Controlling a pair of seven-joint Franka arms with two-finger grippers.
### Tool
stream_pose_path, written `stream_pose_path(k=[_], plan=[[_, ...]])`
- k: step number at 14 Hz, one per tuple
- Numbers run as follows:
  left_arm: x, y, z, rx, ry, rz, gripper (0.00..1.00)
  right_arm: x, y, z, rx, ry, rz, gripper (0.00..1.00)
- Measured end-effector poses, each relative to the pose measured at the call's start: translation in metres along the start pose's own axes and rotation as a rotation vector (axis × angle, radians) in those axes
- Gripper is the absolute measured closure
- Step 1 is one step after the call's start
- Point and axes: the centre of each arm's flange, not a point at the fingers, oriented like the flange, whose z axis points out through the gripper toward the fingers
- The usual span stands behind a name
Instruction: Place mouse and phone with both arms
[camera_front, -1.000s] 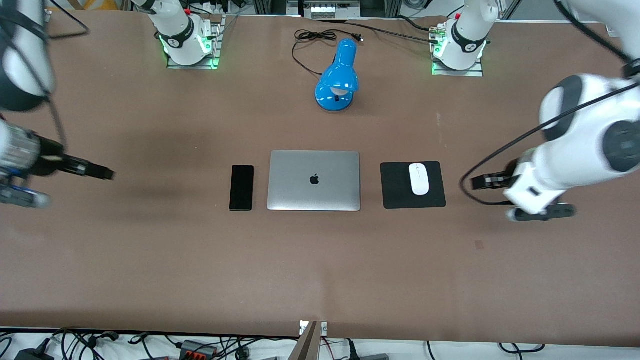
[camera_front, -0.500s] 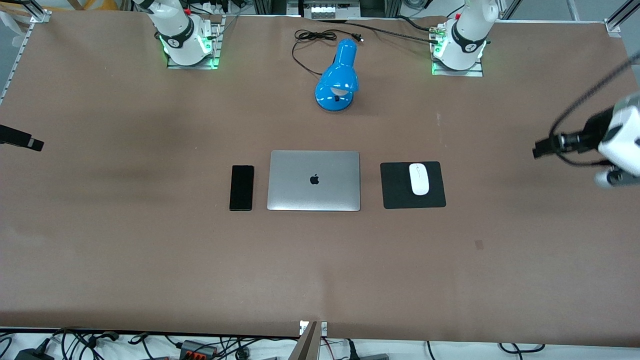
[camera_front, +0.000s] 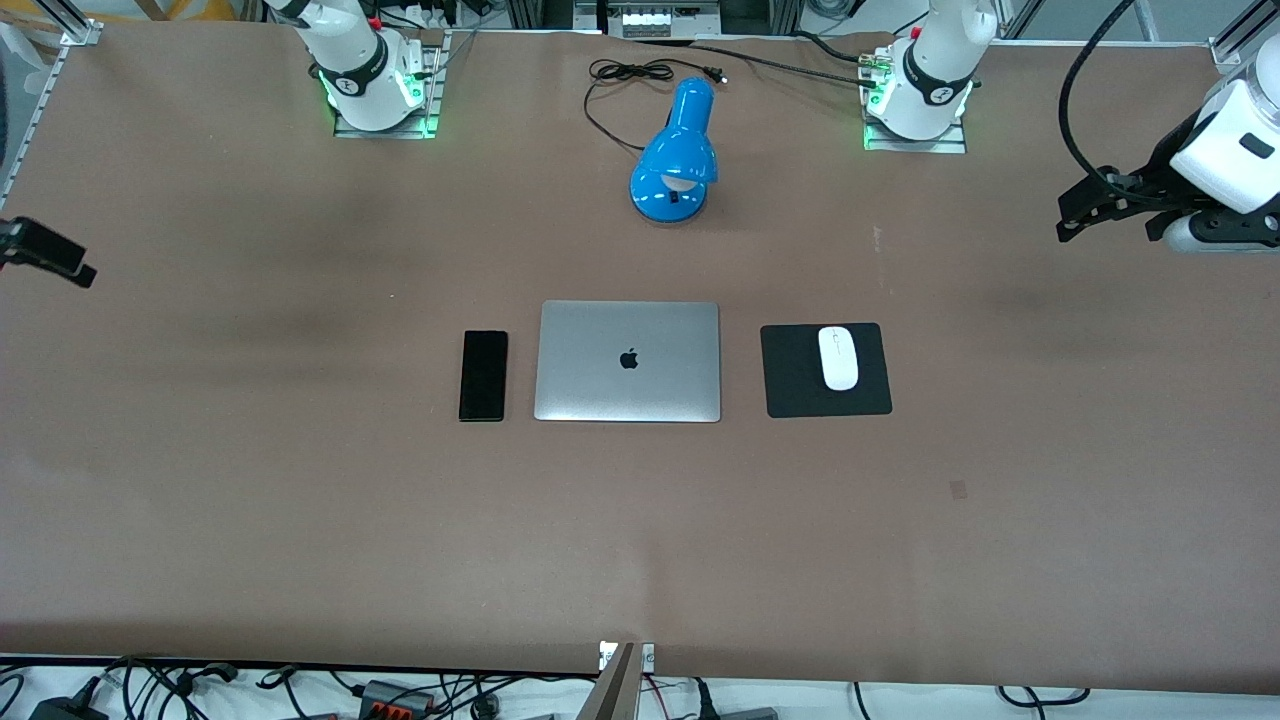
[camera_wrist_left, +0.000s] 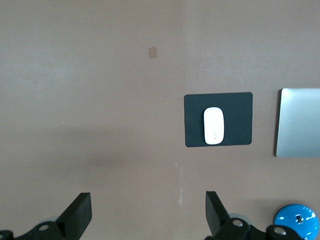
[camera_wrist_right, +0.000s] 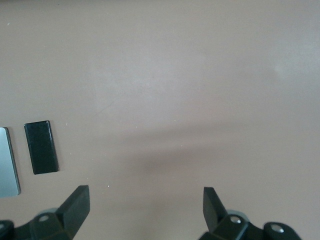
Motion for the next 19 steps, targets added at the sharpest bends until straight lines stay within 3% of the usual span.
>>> stream_pose_path(k=[3, 8, 13, 19], plan=[[0.000, 0.005, 0.005, 0.001, -0.010, -0.009, 0.00, -0.012, 0.005, 0.000, -0.001, 0.015, 0.008, 0.00], [0.000, 0.010, 0.004, 0.002, -0.020, -0.003, 0.00, 0.000, -0.006, 0.012, 0.004, 0.009, -0.011, 0.00], [-0.001, 0.011, 0.004, 0.002, -0.023, 0.000, 0.00, -0.001, -0.011, 0.017, 0.047, -0.020, -0.009, 0.00], [-0.001, 0.012, 0.004, 0.002, -0.023, 0.001, 0.00, -0.003, -0.011, 0.018, 0.048, -0.038, -0.009, 0.00]])
